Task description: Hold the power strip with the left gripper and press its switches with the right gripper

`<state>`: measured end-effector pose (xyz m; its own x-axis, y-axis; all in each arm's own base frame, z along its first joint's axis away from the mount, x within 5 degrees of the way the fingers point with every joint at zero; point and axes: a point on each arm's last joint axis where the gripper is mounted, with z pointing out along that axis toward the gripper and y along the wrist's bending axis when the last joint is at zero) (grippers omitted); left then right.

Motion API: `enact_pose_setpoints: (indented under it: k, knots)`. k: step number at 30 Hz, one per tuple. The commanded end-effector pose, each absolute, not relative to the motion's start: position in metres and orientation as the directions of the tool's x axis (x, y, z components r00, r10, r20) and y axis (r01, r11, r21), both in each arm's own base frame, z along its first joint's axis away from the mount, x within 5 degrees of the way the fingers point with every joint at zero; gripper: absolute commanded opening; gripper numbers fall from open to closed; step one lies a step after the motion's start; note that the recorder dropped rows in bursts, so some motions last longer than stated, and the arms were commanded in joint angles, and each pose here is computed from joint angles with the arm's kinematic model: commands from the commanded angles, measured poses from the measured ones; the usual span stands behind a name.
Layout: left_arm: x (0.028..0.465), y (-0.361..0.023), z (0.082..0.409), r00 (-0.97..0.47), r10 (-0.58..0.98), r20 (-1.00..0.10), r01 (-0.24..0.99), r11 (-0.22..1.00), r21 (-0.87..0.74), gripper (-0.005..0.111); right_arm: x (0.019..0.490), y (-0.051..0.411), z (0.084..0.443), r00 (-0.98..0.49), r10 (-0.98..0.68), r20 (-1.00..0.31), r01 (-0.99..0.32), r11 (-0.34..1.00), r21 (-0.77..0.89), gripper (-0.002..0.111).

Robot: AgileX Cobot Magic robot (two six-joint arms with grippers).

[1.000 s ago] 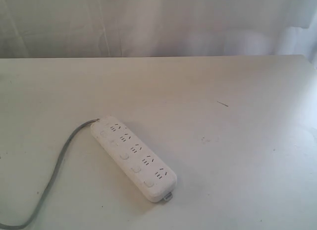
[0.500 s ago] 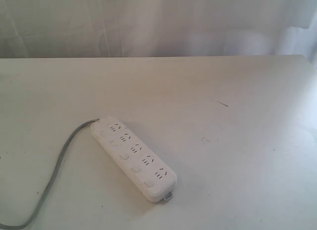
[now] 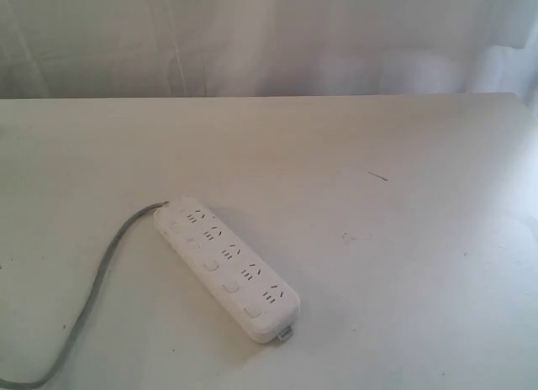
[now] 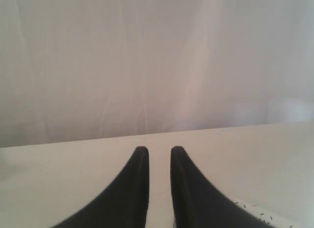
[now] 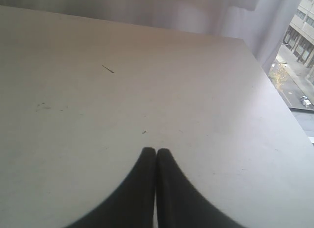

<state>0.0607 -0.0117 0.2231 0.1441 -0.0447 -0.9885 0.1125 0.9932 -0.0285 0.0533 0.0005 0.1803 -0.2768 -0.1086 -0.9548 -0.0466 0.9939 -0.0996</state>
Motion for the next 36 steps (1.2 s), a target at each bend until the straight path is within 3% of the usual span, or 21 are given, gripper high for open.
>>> enact_pose_setpoints:
  k: [1,12,16,19,23,26,32,36]
  knots:
    - [0.068,-0.012,0.229,0.093,-0.040,-0.995,0.115,0.993,-0.030,0.024,0.053,0.000,0.182,-0.258,-0.112,-0.960,-0.037,0.994,-0.106,0.000]
    - [0.085,-0.012,0.284,0.081,-0.030,-0.996,0.135,0.991,-0.019,0.024,0.053,0.000,0.182,-0.258,-0.112,-0.960,-0.037,0.994,-0.106,0.000]
    - [0.089,-0.010,0.312,0.154,-0.030,-0.988,0.111,0.994,-0.012,0.024,0.053,0.000,0.182,-0.258,-0.112,-0.960,-0.037,0.994,-0.106,0.000]
    - [0.093,-0.001,0.323,0.156,0.084,-0.984,0.002,0.996,0.085,0.024,0.053,0.000,0.182,-0.258,-0.112,-0.960,-0.037,0.994,-0.106,0.000]
    - [0.100,0.007,0.317,-0.005,0.242,-0.970,-0.077,0.967,0.242,0.024,0.053,0.000,0.182,-0.258,-0.112,-0.960,-0.037,0.994,-0.106,0.000]
    - [0.102,0.003,0.322,-0.072,0.385,-0.920,-0.012,0.922,0.387,0.024,0.053,0.000,0.182,-0.258,-0.112,-0.960,-0.037,0.994,-0.106,0.000]
    - [0.108,-0.014,0.326,-0.057,0.581,-0.812,0.169,0.807,0.566,0.024,0.053,0.000,0.182,-0.258,-0.112,-0.960,-0.037,0.994,-0.106,0.000]
    - [0.115,-0.030,0.311,-0.133,0.735,-0.665,0.397,0.654,0.644,0.024,0.053,0.000,0.182,-0.258,-0.112,-0.960,-0.037,0.994,-0.106,0.000]
